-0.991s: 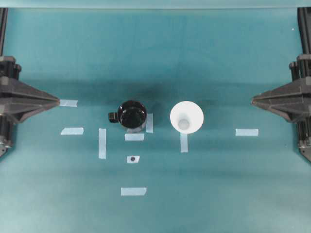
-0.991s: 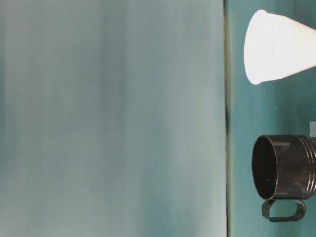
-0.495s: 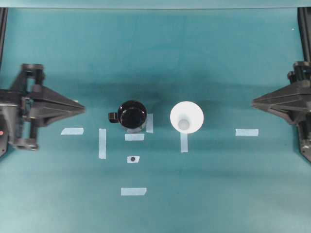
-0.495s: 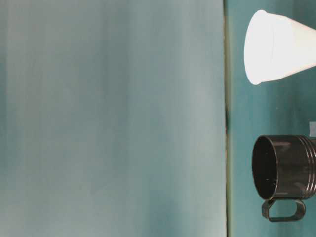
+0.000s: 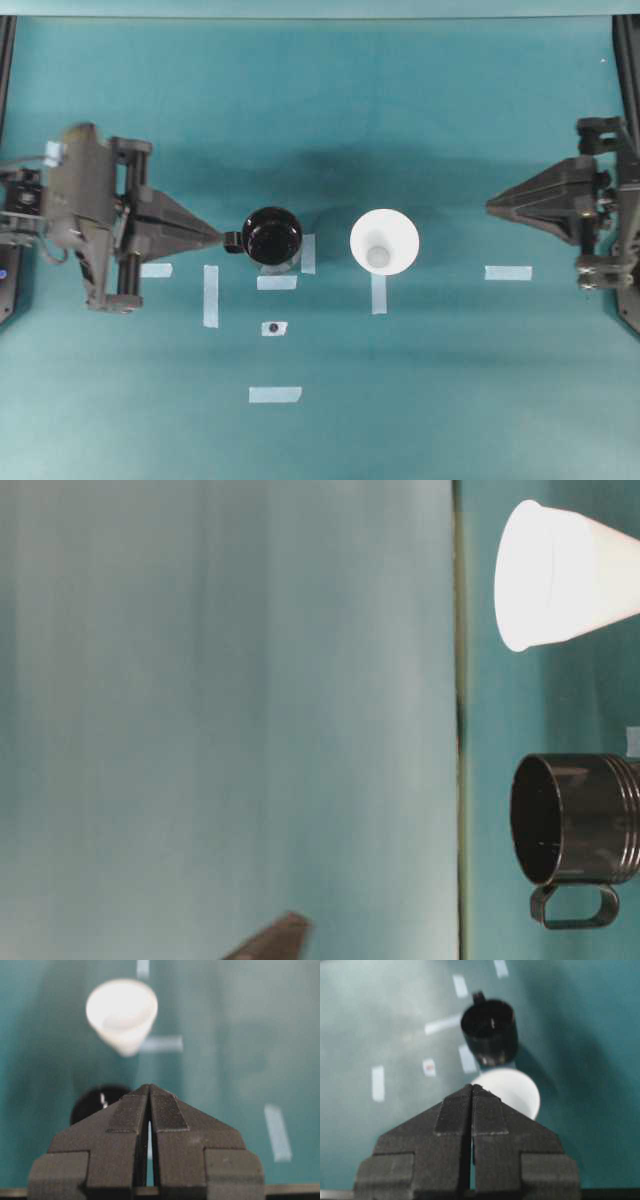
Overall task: Holding the cup holder with the left arm, the right arm places the cup into the cup holder.
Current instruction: 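Move the left gripper toward the black holder and right gripper toward the white cup, then lower the left gripper onto the black holder's handle and the right over the cup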
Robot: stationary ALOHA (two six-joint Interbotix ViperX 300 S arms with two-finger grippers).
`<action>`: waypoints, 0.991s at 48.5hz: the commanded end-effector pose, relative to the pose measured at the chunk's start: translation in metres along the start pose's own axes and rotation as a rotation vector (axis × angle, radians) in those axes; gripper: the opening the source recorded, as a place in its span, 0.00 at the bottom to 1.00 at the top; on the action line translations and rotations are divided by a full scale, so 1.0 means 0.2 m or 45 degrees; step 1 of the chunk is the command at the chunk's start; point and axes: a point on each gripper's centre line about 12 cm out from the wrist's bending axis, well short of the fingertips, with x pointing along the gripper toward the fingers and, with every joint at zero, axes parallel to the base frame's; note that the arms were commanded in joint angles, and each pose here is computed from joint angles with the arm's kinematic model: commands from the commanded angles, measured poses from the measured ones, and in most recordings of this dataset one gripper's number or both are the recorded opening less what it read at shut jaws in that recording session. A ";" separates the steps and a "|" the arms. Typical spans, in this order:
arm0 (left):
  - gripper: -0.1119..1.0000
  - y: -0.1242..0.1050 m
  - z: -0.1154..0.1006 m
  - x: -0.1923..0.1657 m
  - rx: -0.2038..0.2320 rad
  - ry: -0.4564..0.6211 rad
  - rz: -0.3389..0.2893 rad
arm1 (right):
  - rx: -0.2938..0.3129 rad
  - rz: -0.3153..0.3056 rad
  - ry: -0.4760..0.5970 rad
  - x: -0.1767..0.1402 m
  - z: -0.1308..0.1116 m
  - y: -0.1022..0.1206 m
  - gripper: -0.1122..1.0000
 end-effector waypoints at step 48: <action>0.13 0.05 -0.14 0.20 -0.005 0.402 0.015 | -0.051 -0.198 0.732 0.62 -0.08 -0.06 0.11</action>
